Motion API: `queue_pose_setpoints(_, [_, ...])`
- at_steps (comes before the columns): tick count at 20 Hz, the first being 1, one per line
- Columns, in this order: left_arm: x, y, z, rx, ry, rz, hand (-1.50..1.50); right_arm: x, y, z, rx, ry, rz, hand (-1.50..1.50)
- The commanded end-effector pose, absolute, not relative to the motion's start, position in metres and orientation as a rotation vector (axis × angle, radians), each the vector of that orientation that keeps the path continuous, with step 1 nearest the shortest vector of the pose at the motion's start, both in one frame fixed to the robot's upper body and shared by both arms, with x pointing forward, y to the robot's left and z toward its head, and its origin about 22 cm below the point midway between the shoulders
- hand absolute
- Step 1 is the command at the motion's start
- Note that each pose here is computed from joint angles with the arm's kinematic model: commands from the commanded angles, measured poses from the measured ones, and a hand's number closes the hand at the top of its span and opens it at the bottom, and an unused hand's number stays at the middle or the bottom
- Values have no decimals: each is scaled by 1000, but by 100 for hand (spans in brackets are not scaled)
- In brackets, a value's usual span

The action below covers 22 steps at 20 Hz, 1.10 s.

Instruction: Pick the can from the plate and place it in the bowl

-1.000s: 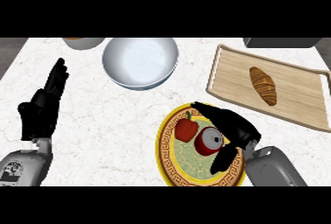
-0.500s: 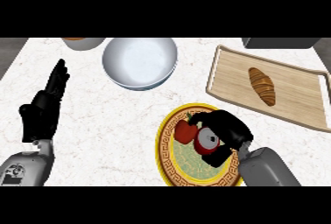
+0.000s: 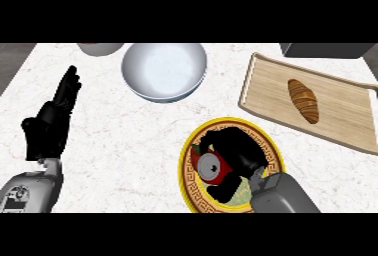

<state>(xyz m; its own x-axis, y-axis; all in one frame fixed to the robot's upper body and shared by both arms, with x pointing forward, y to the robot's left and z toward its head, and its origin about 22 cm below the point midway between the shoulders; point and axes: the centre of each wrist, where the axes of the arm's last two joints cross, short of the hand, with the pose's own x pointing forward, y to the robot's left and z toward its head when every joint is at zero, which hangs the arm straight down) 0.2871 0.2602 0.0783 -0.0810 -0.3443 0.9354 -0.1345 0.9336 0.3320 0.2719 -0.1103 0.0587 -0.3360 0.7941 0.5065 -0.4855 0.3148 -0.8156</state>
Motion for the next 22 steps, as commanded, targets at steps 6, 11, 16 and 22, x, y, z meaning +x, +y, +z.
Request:
queue_pose_setpoints(6, [296,234,86,268,-1696,-272,0,254,-20,80,-450,-1388,1351,150])
queue_pose_setpoints(11, [300,222,84,248,-1690,-284,0,247,-6,109,-467,-1543,1101,150])
queue_pose_setpoints(16, [303,223,80,255,-1669,-288,0,251,9,141,-561,-1648,852,150])
queue_pose_setpoints(22, [308,222,83,277,-1686,-292,0,265,31,161,-733,-1624,656,150])
